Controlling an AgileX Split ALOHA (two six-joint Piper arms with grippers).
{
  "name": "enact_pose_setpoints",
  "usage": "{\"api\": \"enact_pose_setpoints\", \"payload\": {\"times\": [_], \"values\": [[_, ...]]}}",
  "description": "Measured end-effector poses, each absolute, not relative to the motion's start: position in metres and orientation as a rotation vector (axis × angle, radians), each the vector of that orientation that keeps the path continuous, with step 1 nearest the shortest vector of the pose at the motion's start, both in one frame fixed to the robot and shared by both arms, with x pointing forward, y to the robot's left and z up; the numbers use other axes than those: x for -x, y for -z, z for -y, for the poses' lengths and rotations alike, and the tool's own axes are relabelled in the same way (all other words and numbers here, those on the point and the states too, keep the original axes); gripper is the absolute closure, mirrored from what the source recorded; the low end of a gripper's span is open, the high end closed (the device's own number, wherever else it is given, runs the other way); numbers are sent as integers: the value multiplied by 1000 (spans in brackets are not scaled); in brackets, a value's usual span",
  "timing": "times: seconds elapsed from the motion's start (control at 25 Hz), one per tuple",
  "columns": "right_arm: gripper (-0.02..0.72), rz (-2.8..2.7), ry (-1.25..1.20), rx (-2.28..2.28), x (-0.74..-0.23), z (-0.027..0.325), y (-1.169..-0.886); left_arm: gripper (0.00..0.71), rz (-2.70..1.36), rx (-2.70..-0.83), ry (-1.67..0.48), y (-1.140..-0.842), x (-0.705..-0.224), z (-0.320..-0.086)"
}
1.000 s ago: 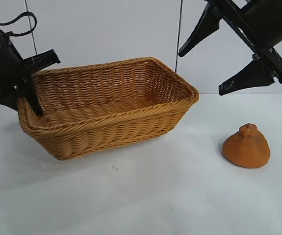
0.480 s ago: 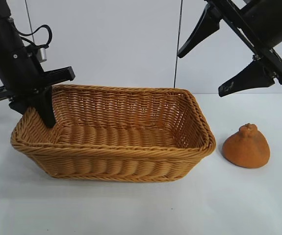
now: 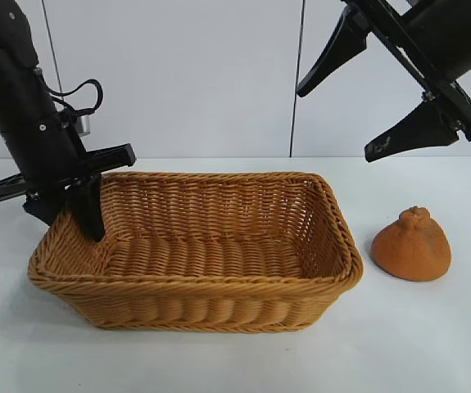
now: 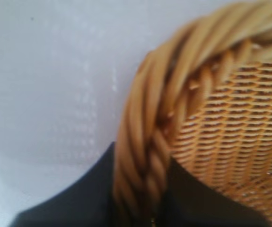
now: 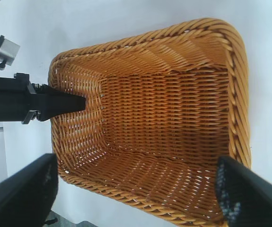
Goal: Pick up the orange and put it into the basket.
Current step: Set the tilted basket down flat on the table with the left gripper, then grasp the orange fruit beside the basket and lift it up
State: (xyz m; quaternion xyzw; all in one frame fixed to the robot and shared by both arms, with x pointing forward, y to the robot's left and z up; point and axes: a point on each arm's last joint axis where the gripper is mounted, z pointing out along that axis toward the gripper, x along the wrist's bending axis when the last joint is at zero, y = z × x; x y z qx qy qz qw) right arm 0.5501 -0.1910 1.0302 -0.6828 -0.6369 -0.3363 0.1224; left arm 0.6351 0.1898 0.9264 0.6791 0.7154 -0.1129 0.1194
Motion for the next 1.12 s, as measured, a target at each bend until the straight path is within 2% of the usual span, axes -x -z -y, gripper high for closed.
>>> {"api": "enact_pose_setpoints", "payload": {"times": [0.12, 0.28, 0.48, 0.68, 0.96, 1.12], "values": [[87, 1859, 981, 1993, -550, 191, -1030, 58, -2053, -1952, 278, -955, -634, -195], [87, 1859, 981, 1993, -550, 191, -1030, 55, -2020, -1944, 129, -997, -628, -218], [87, 1859, 981, 1993, -550, 191, -1030, 55, -2084, -1999, -124, -1029, -619, -273], [87, 1860, 979, 1992, -550, 191, -1030, 55, -2213, -1984, -155, -1041, -606, -314], [87, 1868, 969, 1987, -549, 191, -1030, 73, -2198, -2001, -162, -1062, -584, -319], [87, 1869, 968, 1986, -549, 191, -1030, 74, -2181, -2013, -172, -1072, -553, -317]]}}
